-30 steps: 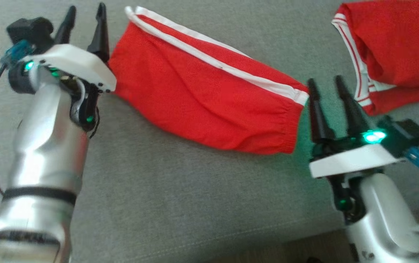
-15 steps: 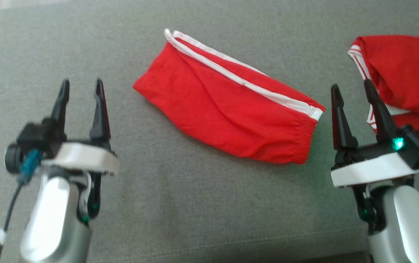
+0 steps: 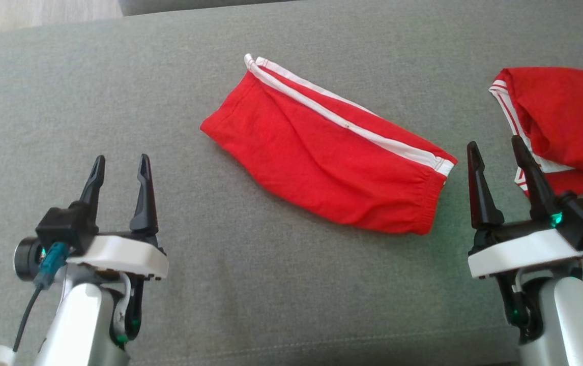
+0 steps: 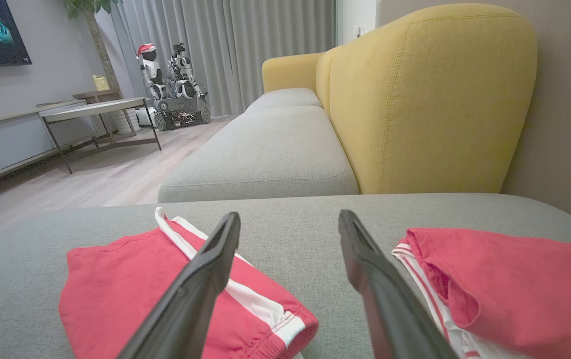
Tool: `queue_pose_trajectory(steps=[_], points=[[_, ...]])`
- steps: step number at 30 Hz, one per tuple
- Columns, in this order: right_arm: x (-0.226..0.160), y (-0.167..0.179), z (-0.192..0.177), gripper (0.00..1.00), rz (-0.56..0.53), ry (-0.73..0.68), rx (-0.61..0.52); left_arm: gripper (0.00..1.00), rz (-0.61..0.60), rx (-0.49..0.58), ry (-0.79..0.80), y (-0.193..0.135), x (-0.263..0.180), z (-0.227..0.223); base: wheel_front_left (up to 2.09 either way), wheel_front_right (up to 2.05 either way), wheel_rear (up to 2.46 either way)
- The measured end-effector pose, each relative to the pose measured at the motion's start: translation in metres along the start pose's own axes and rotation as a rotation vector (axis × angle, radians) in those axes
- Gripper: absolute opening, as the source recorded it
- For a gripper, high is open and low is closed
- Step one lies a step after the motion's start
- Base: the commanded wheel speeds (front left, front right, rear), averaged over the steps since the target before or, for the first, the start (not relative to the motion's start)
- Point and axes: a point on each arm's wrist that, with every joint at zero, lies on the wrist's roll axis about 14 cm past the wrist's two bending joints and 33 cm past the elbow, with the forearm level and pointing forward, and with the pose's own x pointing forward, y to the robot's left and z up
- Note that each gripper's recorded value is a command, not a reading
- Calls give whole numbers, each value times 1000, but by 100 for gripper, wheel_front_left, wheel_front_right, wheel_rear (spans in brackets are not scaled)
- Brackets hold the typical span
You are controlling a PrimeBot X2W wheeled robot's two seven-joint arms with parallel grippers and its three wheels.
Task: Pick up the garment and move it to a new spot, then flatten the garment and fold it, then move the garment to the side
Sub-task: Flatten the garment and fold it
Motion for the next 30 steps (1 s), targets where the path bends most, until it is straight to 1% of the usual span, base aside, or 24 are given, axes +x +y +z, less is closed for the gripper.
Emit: queue_pose_trajectory(steps=[14,18,23,26,30], points=[[1,0,-3,100,-1,14,4,100,-13,-8,17,-3,1,-4,0,0,0],[4,-1,-10,100,-2,34,6,100,-88,-24,29,-19,14,-4,0,0,0],[13,-4,-17,100,-6,48,17,100,-221,-48,16,-49,62,11,0,0,0],[19,-7,-19,100,-12,51,15,100,-285,-65,90,-65,84,-5,0,0,0],[18,-16,-26,100,-41,69,22,100,-328,-84,266,-78,95,-51,0,0,0]])
